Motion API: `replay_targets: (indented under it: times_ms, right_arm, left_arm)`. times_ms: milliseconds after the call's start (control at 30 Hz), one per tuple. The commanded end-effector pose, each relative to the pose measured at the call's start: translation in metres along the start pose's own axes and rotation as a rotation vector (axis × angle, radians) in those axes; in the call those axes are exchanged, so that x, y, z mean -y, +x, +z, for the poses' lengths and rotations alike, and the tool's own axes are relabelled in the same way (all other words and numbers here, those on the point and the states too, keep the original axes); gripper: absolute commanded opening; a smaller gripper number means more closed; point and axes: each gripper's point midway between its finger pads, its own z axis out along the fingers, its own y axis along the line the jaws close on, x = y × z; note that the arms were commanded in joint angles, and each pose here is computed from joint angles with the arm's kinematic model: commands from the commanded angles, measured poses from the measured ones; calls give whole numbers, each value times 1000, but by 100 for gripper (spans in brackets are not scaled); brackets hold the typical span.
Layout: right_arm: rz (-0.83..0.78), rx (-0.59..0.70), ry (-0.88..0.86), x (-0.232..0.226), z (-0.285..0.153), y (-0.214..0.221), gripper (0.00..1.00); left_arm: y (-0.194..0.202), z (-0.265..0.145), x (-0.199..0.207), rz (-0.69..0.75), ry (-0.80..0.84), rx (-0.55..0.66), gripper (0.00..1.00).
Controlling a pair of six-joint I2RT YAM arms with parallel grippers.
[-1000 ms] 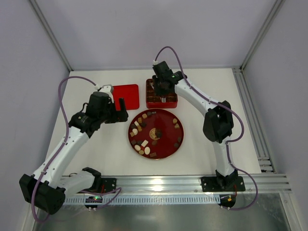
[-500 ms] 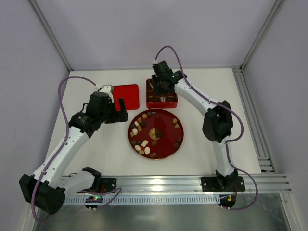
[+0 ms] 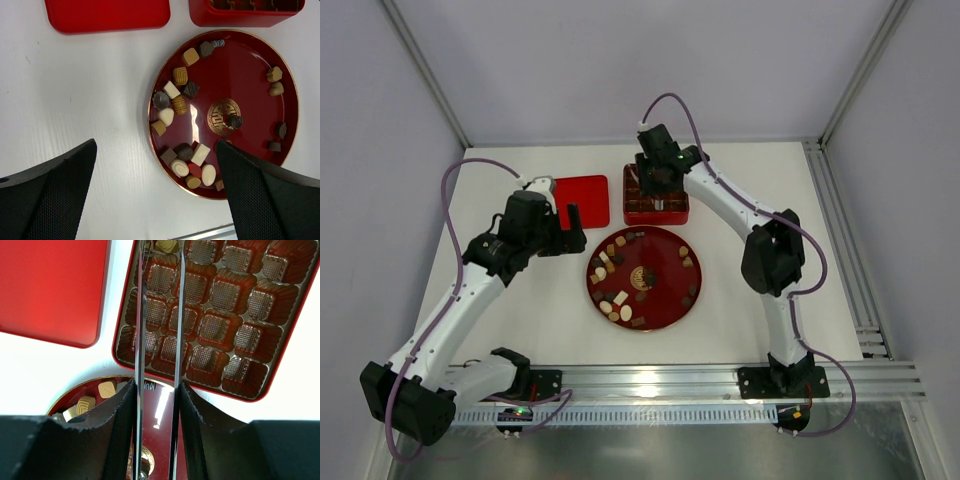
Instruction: Pack the chocolate
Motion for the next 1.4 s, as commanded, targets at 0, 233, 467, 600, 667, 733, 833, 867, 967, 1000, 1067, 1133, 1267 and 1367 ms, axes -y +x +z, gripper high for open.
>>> replay_targets:
  times_ms: [0,233,467,600,667,733,833,867,967,1000,1067,1133,1267,1367]
  right_arm:
    - [20,132,-43,-8,-57,-39,41]
    - [-8,126,-78,-22,-98,0,40]
    - [-65,75,-141,-54,-136,75,40]
    - [-85,26,-192,-73,-147,114,40]
    - [-85,25,-223,-84,-151,122,41]
    - [-96,0,-233,-89,-147,133,41]
    - [-119,-17,-244,-99,-144,141,40]
    - [-131,-29,-246,-102,-141,146,40]
    - [-144,-49,-250,-108,-132,152,39]
    - [-147,-51,-254,-109,-132,152,39]
    - [-156,-57,-254,-113,-127,153,36]
    - [-162,-62,-252,-114,-125,153,36]
    - [-170,-69,-249,-116,-123,155,36]
    - [-176,-78,-248,-117,-121,158,36]
  left_arm:
    - [-15,-4,5,5,14,48,100]
    - [-19,-8,4,7,9,60,100]
    - [-27,-19,6,8,10,81,100]
    - [-30,-23,6,7,7,86,100]
    - [-30,-24,6,4,8,89,100]
    - [-29,-24,5,-1,8,86,100]
    - [-29,-25,5,-4,7,84,100]
    - [-29,-25,6,-4,10,85,100]
    - [-30,-26,5,-2,4,89,100]
    - [-29,-26,4,-1,1,87,100]
    - [-28,-25,4,1,-2,83,100]
    - [-28,-25,3,0,-3,83,100]
    - [-28,-25,2,5,-7,83,100]
    - [-27,-25,2,8,-8,80,100]
